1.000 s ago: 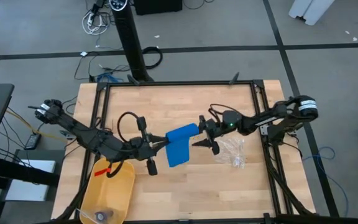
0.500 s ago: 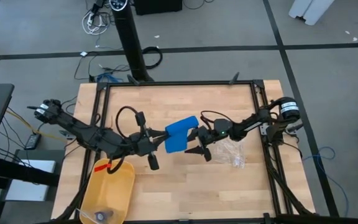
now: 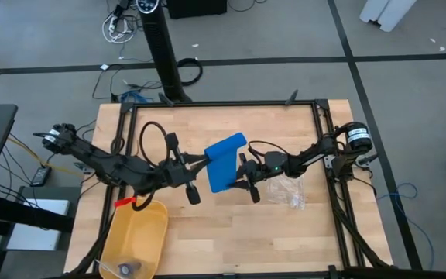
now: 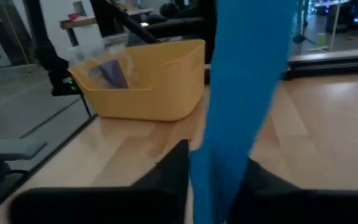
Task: Roll bandage
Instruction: Roll the blue bandage
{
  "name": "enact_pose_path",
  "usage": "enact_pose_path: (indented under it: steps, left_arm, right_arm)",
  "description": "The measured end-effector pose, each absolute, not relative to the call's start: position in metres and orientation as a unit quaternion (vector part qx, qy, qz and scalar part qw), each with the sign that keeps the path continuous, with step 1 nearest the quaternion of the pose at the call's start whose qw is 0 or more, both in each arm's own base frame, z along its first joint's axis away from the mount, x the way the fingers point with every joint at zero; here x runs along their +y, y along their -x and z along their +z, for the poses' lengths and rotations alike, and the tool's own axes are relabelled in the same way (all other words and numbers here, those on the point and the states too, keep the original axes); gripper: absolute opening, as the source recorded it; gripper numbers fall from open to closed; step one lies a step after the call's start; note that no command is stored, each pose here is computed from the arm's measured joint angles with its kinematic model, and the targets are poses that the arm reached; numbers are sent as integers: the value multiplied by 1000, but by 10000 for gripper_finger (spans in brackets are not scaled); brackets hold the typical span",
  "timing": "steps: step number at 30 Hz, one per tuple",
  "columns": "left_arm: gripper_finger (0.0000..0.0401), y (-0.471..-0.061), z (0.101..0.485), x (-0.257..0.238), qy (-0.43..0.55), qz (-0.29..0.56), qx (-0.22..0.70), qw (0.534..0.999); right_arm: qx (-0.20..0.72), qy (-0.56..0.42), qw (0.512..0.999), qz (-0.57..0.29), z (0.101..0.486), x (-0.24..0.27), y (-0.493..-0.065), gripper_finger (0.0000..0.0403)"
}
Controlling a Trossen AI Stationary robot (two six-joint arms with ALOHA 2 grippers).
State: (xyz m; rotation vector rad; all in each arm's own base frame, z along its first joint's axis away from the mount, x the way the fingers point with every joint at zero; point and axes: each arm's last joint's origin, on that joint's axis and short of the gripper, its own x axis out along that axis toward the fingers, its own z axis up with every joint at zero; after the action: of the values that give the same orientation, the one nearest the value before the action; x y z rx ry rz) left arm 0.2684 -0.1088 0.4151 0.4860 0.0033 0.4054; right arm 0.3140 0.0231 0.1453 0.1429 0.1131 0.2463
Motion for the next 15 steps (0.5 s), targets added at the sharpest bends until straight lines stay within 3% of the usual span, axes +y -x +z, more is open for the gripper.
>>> enact_pose_path:
  steps: [5, 15]
  left_arm:
    - [13, -264, 423, -104, -244, 209, -12, 947]
    - [13, -255, 410, -84, -268, 273, 80, 920]
  right_arm:
    - [71, -72, 989, 110, 142, 26, -313, 9]
    - [66, -103, 972, 200, 153, 63, -306, 2]
